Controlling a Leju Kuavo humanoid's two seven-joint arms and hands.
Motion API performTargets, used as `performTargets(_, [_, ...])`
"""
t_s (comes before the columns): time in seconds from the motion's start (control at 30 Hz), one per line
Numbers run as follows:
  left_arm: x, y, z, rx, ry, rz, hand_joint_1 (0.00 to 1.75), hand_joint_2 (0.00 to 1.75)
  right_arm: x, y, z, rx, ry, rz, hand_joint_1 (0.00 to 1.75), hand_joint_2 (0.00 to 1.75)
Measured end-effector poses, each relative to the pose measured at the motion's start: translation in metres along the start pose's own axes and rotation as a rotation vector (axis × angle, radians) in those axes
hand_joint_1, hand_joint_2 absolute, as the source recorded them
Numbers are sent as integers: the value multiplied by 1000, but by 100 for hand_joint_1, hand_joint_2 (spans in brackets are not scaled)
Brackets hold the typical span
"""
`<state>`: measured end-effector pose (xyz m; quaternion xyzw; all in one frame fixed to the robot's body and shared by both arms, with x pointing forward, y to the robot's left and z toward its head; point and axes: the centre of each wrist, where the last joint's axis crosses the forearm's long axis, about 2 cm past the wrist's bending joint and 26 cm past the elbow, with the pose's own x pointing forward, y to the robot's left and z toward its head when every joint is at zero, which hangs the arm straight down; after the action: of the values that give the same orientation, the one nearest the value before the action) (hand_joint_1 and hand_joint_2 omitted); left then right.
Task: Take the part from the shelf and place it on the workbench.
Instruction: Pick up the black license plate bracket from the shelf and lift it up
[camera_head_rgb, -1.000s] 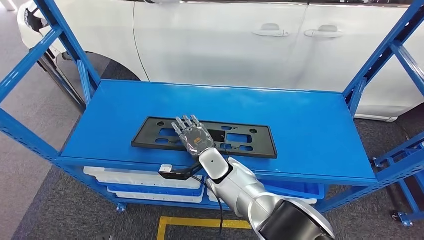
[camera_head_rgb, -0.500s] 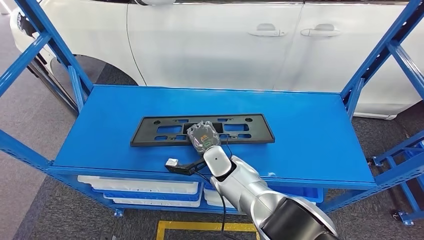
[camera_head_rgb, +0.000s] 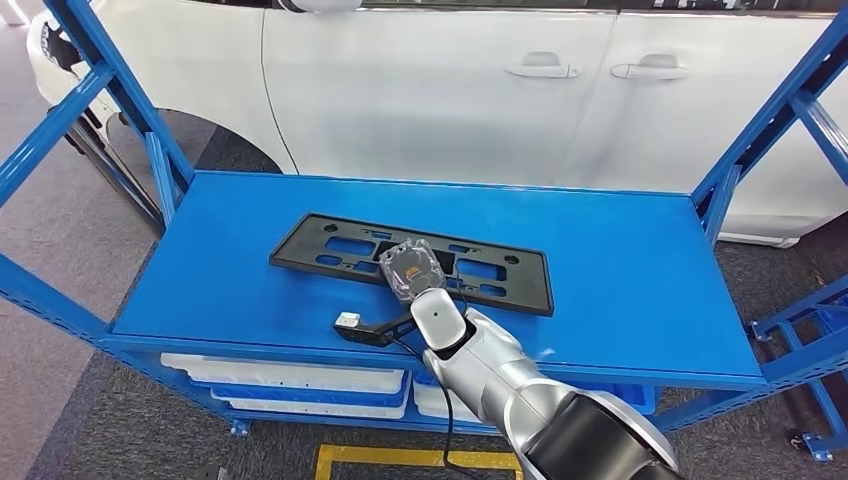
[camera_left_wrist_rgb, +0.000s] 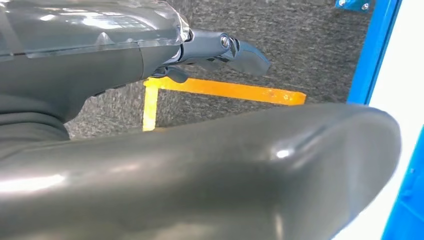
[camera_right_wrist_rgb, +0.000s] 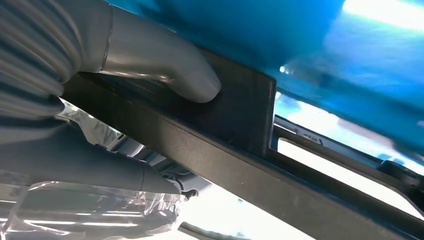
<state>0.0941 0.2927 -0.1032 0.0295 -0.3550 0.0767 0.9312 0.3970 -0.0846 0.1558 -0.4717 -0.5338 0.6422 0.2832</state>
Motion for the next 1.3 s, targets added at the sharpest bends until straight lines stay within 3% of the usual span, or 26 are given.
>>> performTargets(0.23, [4, 0, -2, -4, 22, -12, 0, 0, -5, -11, -6, -68, 6, -46, 175, 175])
performTargets(0.37, [5, 0, -3, 3, 38, 4, 0, 0, -13, -24, -13, -193, -16, -207, 175, 175])
performTargets(0.47, [6, 3, -3, 9, 47, 35, 0, 0, -27, -46, -20, -402, -101, -538, 175, 175])
performTargets(0.57, [4, 6, -2, 24, 51, 67, 0, 0, -45, -74, -20, -737, -157, -1044, 175, 175])
performTargets(0.67, [-4, 11, 2, 47, 58, 92, 0, 0, -72, -109, 0, -1025, -221, -1516, 175, 175])
performTargets(0.8, [-18, 20, 10, 81, 60, 122, 0, 0, -98, -127, 52, -1166, -613, -1843, 175, 175])
performTargets(0.97, [-22, 23, 13, 104, 56, 134, 0, 0, -96, -127, 97, -1164, -994, -1957, 175, 175])
performTargets(1.3, [-23, 26, 14, 110, 68, 120, 0, 0, -51, -101, 135, -976, -1227, -1934, 175, 175])
